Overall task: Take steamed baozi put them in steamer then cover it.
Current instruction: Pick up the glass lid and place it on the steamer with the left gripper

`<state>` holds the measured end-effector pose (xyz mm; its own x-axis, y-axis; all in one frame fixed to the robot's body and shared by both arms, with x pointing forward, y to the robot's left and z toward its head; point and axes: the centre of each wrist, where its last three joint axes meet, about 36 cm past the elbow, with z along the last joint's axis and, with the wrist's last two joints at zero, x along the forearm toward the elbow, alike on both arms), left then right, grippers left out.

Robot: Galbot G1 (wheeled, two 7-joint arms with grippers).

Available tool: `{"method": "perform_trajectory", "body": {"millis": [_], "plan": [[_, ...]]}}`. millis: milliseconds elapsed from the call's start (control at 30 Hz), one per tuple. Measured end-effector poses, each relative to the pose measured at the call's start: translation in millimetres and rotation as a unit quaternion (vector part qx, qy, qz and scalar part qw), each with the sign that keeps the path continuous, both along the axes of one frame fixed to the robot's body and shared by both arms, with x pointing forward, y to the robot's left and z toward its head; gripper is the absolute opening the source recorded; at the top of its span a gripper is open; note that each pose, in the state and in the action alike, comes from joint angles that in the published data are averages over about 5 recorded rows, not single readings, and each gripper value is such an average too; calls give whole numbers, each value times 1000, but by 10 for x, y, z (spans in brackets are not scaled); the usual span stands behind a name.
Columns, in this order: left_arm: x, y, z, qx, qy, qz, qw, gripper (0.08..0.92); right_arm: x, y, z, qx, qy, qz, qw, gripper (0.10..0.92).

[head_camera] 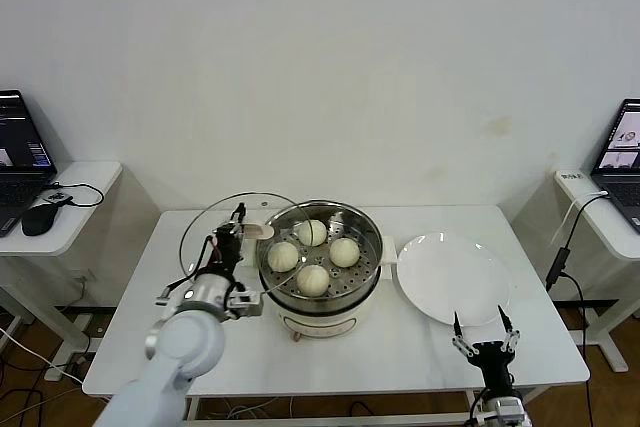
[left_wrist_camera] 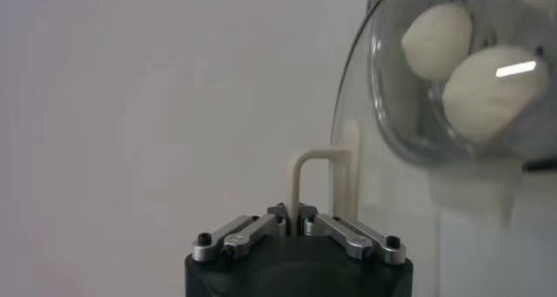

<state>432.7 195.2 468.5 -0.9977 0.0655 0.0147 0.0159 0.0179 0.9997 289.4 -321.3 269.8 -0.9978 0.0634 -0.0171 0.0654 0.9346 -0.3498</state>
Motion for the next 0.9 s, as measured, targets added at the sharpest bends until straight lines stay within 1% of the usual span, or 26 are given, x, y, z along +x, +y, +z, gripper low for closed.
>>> {"method": "perform_trajectory", "body": {"millis": [167,267,433,600,900], "plan": [[98,-285,-2,-7,1,13,1000,136,23,2,-23,-10,-1,0,1000,823],[125,-465,-25,-14,5,16,1000,136,36,-10,-33,-15,-1,-1,1000,823],[131,-767,-61,-20,9,15,1000,136,46,-19,-55,-19,0,-1,1000,823],[126,-1027,-82,-21,8,12,1000,136,26,-8,-77,-21,3,1,1000,823],[143,-1355,-118,-14,7,6,1000,136,-7,1,-112,-23,8,3,1000,823]]}}
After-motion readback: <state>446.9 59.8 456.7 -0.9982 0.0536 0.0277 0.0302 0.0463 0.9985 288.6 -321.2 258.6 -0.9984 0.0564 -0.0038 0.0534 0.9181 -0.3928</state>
